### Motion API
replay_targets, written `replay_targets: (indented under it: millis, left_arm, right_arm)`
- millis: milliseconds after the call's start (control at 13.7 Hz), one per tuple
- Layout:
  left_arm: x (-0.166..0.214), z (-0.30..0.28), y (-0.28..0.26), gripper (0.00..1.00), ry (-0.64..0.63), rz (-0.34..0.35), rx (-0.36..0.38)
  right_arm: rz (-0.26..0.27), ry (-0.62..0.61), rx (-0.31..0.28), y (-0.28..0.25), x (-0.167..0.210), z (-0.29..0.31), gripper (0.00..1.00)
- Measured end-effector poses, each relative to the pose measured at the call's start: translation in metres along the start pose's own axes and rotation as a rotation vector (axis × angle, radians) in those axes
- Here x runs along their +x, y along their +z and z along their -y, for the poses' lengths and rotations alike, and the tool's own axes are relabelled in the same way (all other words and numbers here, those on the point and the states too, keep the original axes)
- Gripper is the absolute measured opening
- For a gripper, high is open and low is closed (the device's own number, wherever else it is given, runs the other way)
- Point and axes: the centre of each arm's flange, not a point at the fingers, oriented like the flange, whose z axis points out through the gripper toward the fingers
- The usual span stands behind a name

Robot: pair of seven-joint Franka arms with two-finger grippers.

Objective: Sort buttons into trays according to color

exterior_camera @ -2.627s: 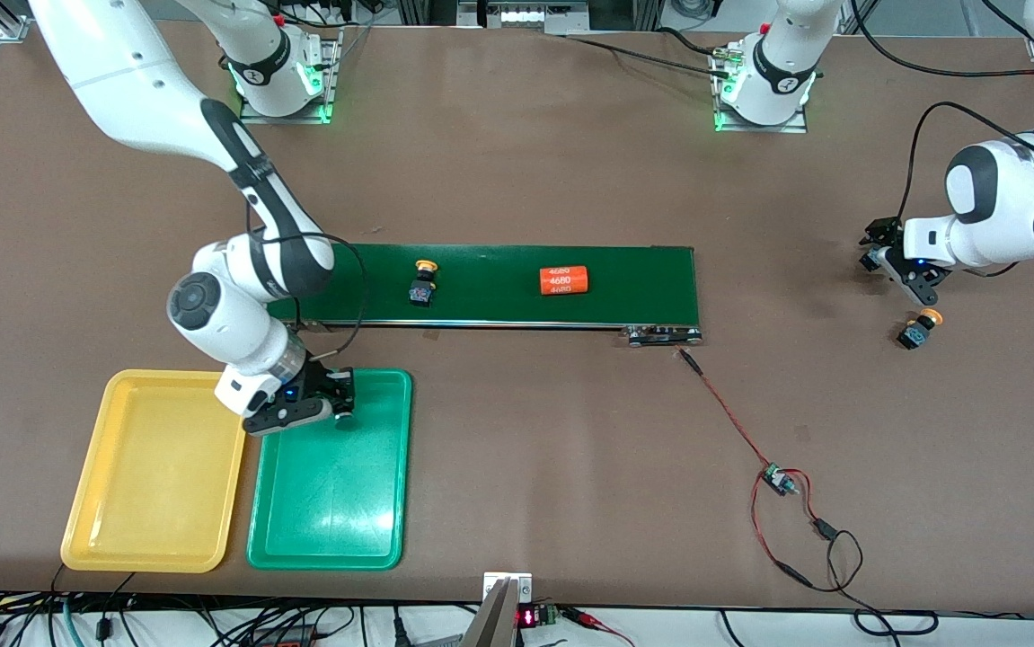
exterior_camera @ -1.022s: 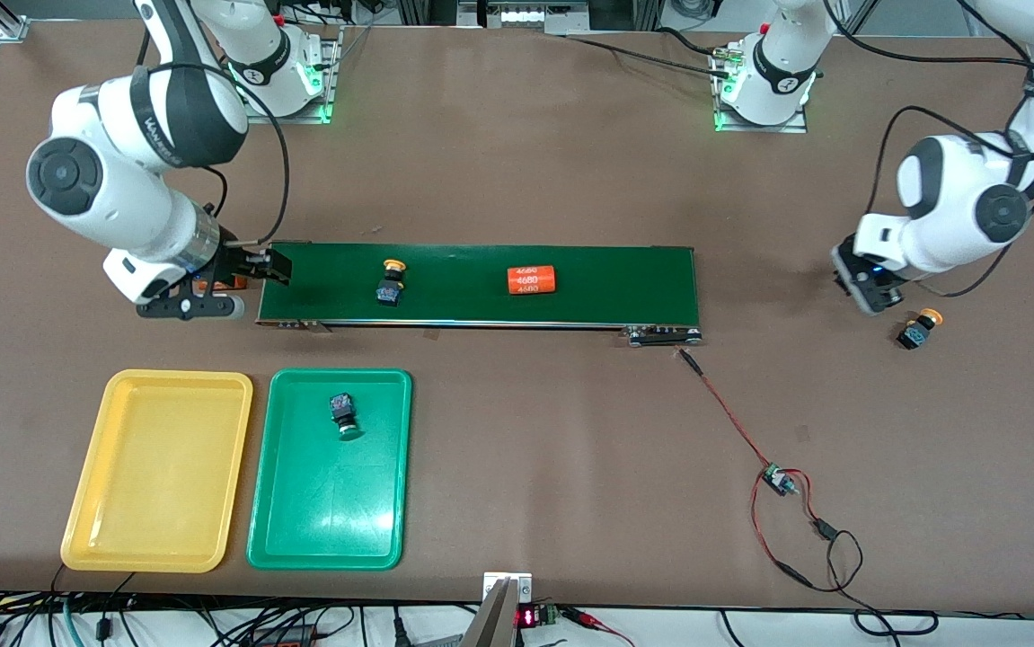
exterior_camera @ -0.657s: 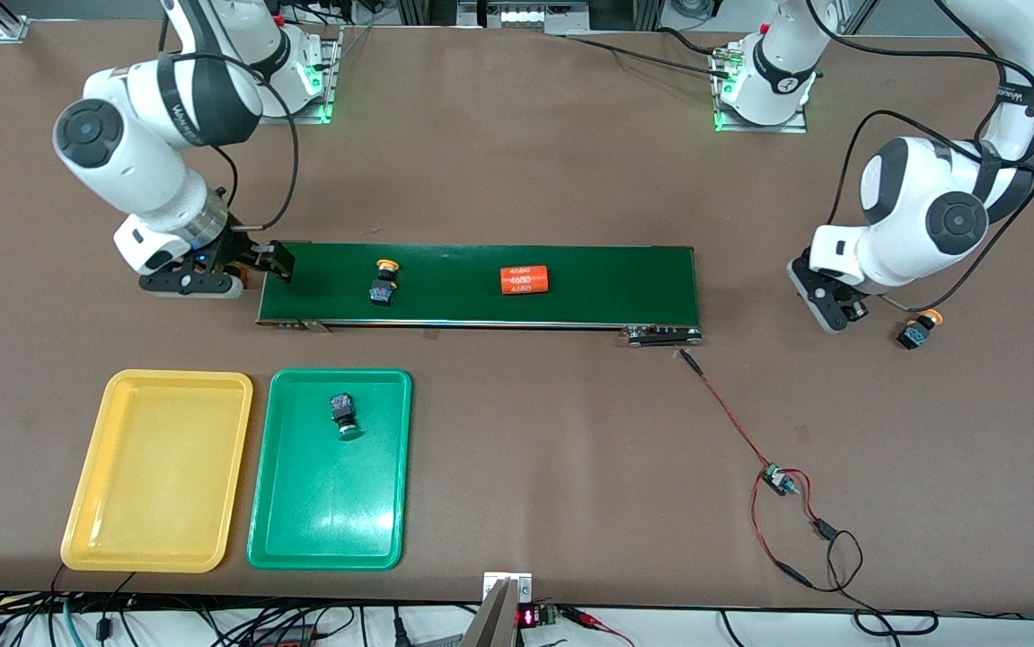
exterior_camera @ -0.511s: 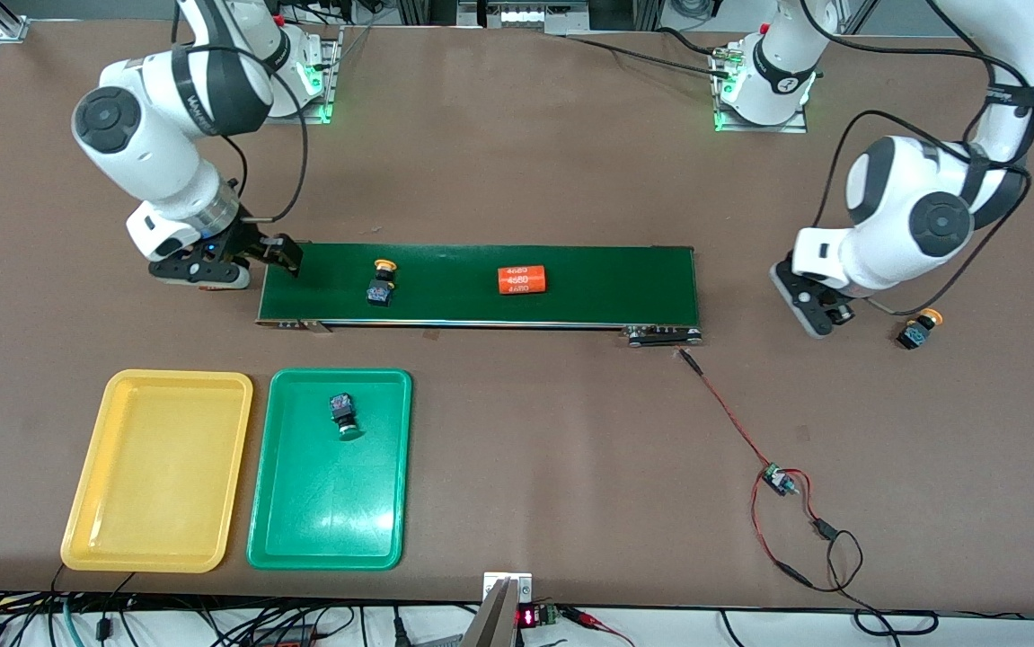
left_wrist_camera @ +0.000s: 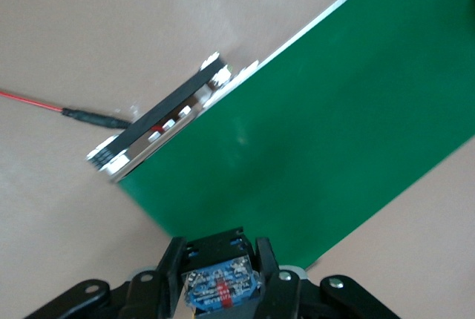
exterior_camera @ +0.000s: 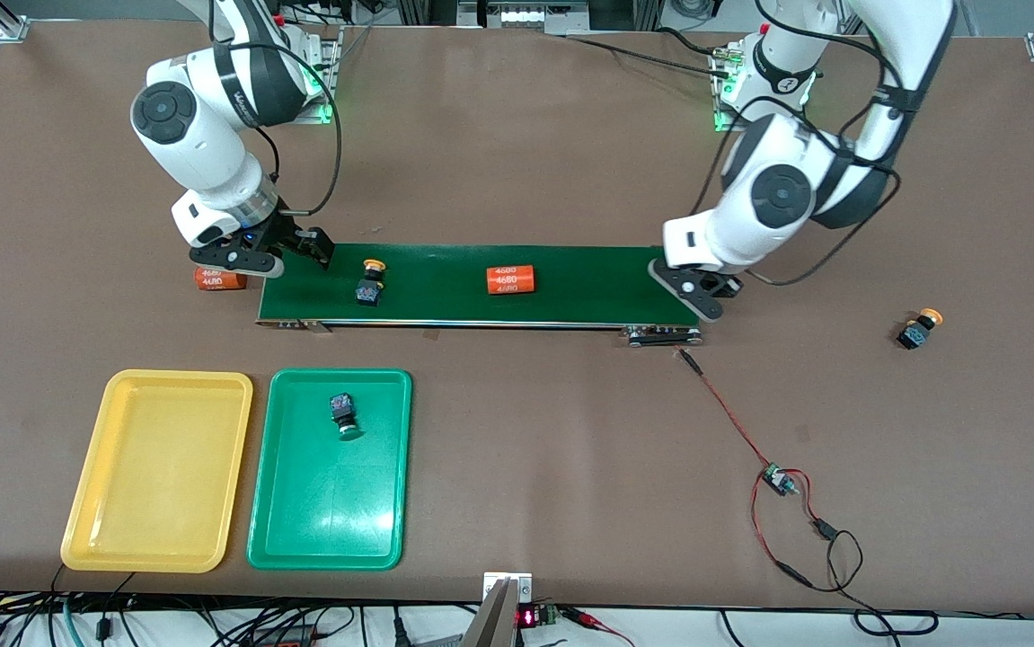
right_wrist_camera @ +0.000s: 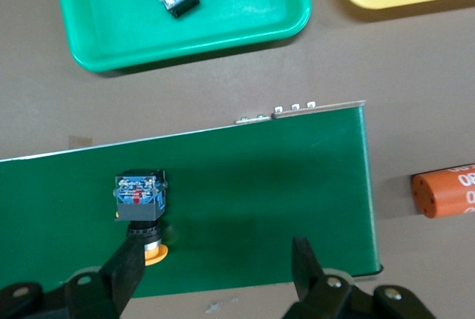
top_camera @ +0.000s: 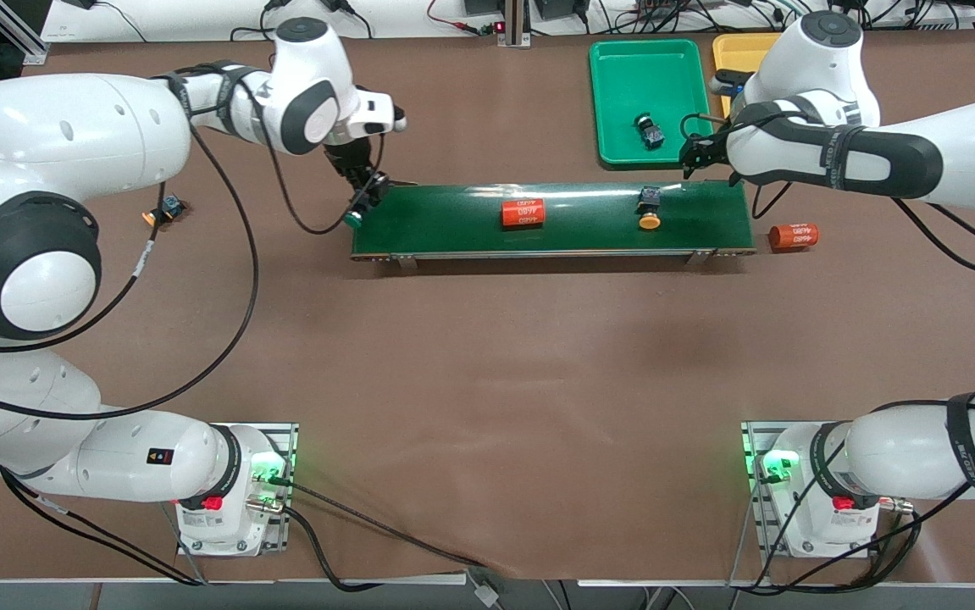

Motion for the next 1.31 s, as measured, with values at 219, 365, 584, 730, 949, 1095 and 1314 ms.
replay_targets:
  millis: [219, 365, 584, 730, 949, 1095, 1314]
  left_arm:
    - [0.021, -0.014, 0.004, 0.43, -0.12, -0.008, -0.016]
    - [0.03, -0.009, 0.016, 0.43, -0.151, 0.002, -0.03]
    - [0.034, 0.003, 0.039, 0.43, -0.174, 0.023, -0.046]
    - [0.036, 0.007, 0.048, 0.43, -0.181, 0.023, -0.051]
    - [0.039, 0.009, 0.047, 0.43, -0.185, 0.003, -0.05]
    - [0.04, 0.009, 0.046, 0.43, -0.186, -0.003, -0.049]
    - [0.042, 0.011, 0.044, 0.43, -0.188, -0.023, -0.047]
  right_arm:
    - [0.012, -0.038, 0.009, 0.02, -0.008, 0.018, 0.89]
    - [0.015, -0.054, 0.015, 0.03, -0.011, 0.026, 0.89]
    - [0.015, -0.06, 0.017, 0.038, -0.011, 0.027, 0.89]
    - [0.008, -0.062, 0.02, 0.043, -0.009, 0.027, 0.89]
    - [-0.002, -0.056, 0.032, 0.051, -0.006, 0.026, 0.89]
    - [-0.007, -0.054, 0.037, 0.057, -0.004, 0.025, 0.89]
    - [-0.016, -0.076, 0.023, 0.064, -0.002, 0.023, 0.89]
